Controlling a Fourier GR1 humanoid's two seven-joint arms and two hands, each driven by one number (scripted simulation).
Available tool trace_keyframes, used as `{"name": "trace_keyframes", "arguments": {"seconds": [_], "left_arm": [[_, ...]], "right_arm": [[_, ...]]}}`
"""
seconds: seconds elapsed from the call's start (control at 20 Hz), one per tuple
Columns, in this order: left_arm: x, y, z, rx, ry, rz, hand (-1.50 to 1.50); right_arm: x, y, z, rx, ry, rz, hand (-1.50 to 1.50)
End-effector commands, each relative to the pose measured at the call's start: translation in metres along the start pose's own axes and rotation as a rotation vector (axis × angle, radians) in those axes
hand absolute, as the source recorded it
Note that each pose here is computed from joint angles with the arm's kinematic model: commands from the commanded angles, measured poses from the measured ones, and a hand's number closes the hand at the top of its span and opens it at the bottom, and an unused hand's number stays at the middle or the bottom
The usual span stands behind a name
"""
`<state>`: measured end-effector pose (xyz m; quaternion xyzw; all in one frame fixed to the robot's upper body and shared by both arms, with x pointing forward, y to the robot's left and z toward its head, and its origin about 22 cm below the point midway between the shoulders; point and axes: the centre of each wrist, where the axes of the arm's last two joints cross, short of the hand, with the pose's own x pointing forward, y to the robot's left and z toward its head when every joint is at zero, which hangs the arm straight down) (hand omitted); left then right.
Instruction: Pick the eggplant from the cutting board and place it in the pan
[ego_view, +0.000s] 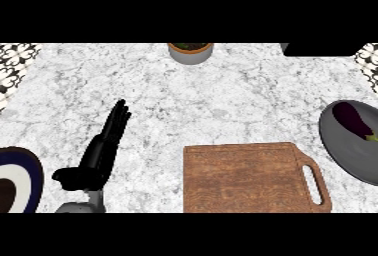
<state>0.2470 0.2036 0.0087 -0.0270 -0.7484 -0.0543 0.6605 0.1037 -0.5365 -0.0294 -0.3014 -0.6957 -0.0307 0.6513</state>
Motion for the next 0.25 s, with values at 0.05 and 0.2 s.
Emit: {"name": "trace_keyframes", "arguments": {"seconds": [0.05, 0.2], "left_arm": [[-0.024, 0.01, 0.017, -0.008, 0.011, -0.014, 0.0], [0.001, -0.004, -0.009, -0.014, -0.008, -0.016, 0.0]], "right_arm": [[0.013, -0.016, -0.001, -0.026, -0.026, 0.052, -1.5], [0.011, -0.005, 0.003, -0.042, -0.031, 0.129, -1.5]]}}
